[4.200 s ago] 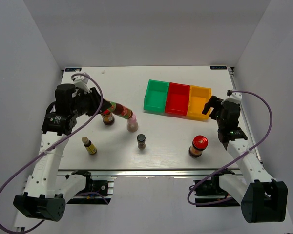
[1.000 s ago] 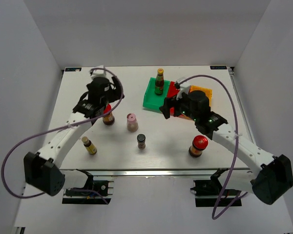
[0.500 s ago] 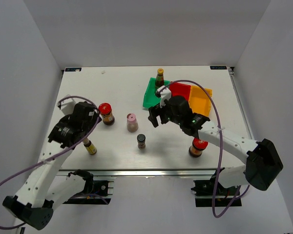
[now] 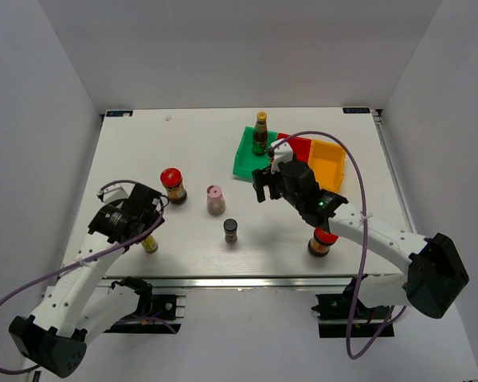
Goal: Organize the condiment bottles
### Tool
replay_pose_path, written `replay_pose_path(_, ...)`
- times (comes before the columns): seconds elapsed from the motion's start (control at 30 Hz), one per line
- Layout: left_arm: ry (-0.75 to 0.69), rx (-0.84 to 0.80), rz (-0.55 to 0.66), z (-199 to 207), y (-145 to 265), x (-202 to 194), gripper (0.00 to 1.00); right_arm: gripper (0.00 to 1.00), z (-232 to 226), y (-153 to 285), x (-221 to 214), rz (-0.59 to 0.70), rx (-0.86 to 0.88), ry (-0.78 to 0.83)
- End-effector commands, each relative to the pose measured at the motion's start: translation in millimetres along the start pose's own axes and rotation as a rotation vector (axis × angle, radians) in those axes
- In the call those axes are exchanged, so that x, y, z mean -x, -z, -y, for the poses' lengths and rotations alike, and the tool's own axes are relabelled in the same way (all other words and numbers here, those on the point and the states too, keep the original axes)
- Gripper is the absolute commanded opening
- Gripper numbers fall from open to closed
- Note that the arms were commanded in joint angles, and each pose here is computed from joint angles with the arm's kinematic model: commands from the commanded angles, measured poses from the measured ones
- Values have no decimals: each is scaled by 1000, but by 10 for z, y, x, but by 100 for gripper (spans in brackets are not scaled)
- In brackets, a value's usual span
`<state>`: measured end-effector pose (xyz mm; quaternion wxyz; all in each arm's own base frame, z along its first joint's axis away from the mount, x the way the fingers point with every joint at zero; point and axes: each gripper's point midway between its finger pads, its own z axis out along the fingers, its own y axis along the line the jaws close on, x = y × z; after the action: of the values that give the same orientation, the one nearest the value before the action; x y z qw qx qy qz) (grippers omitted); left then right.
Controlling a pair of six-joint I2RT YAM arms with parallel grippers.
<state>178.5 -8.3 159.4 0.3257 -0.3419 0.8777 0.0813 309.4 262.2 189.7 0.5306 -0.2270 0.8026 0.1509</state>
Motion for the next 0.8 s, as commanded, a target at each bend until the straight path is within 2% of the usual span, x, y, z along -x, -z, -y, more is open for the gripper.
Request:
replay_pose_path(0.0, 17, 26, 33, -17, -56, 36, 95, 89, 83, 37, 209, 76, -45, -24)
replay_pose_path(0.1, 13, 62, 57, -67, -113, 50, 89, 89, 120, 25, 183, 62, -63, -22)
replay_pose_path(0.37, -38, 22, 54, 91, -237, 39, 84, 89, 190, 63, 161, 57, -99, -23)
replay_pose_path(0.47, -41, 27, 46, 113, -286, 33, 77, 89, 209, 80, 172, 66, -108, -24)
replay_pose_path(0.63, -47, 41, 34, 85, -284, 34, 59, 89, 250, 94, 164, 67, -124, -23)
replay_pose_path(0.77, -57, 50, 14, 43, -271, -7, 57, 89, 293, 90, 146, 63, -146, -18)
